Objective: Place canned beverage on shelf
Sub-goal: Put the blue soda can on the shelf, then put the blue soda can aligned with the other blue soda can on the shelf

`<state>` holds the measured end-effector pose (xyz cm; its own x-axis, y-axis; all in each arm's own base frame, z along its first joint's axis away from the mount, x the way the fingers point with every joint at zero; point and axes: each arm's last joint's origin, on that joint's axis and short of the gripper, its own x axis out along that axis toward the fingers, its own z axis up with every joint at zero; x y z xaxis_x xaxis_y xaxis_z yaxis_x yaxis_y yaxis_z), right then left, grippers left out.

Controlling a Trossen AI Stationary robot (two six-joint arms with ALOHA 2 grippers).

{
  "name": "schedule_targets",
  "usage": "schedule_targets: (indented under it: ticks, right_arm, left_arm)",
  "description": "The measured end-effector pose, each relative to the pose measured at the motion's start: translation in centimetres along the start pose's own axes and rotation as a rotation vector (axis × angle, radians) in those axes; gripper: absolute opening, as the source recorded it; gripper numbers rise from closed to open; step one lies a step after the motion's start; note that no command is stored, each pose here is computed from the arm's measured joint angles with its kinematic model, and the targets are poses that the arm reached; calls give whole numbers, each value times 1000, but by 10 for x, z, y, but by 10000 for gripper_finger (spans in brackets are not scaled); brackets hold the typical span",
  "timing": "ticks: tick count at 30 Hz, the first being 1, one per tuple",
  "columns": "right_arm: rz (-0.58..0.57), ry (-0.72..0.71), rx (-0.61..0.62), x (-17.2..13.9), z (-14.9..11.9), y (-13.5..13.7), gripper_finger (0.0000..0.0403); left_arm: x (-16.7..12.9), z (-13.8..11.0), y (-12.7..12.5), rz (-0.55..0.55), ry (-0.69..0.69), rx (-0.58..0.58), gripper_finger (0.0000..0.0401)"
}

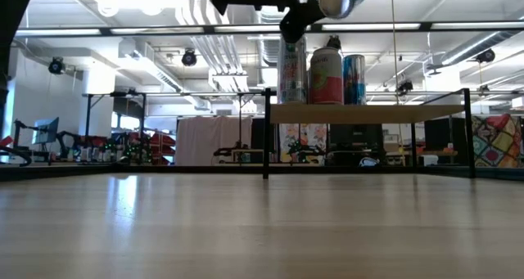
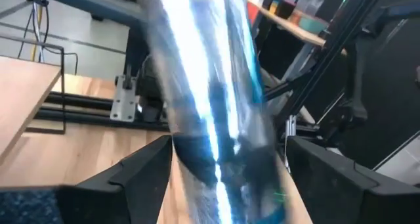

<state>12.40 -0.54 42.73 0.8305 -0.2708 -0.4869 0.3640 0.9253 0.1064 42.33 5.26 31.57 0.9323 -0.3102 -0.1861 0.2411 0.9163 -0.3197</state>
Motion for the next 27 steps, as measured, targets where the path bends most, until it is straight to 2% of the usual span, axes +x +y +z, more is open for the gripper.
schedule_targets:
  ticks: [4, 8, 12, 16, 22, 25, 27]
  right_arm:
    - [-26, -22, 5, -6, 1, -10, 184]
    - [-27, -30, 24, -11, 0, -16, 162]
    - [-22, -57, 28, -19, -1, -19, 163]
    - [-11, -54, 88, -28, -6, -21, 182]
    - [-53, 58, 148, -24, -19, -24, 213]
    - [-53, 54, 221, -20, -20, -23, 223]
    - [-49, 66, 266, -19, -21, -23, 229]
  left_arm:
    - [-1, -3, 1, 0, 39, -33, 274]
    - [1, 0, -4, -22, 3, 10, 267]
    - [0, -1, -2, -10, 15, -4, 246]
    - [0, -5, -3, 3, 59, -19, 232]
    - [36, -52, -5, 77, 228, 203, 242]
    - [58, -69, 4, 88, 285, 284, 253]
    - [73, -82, 12, 90, 371, 303, 259]
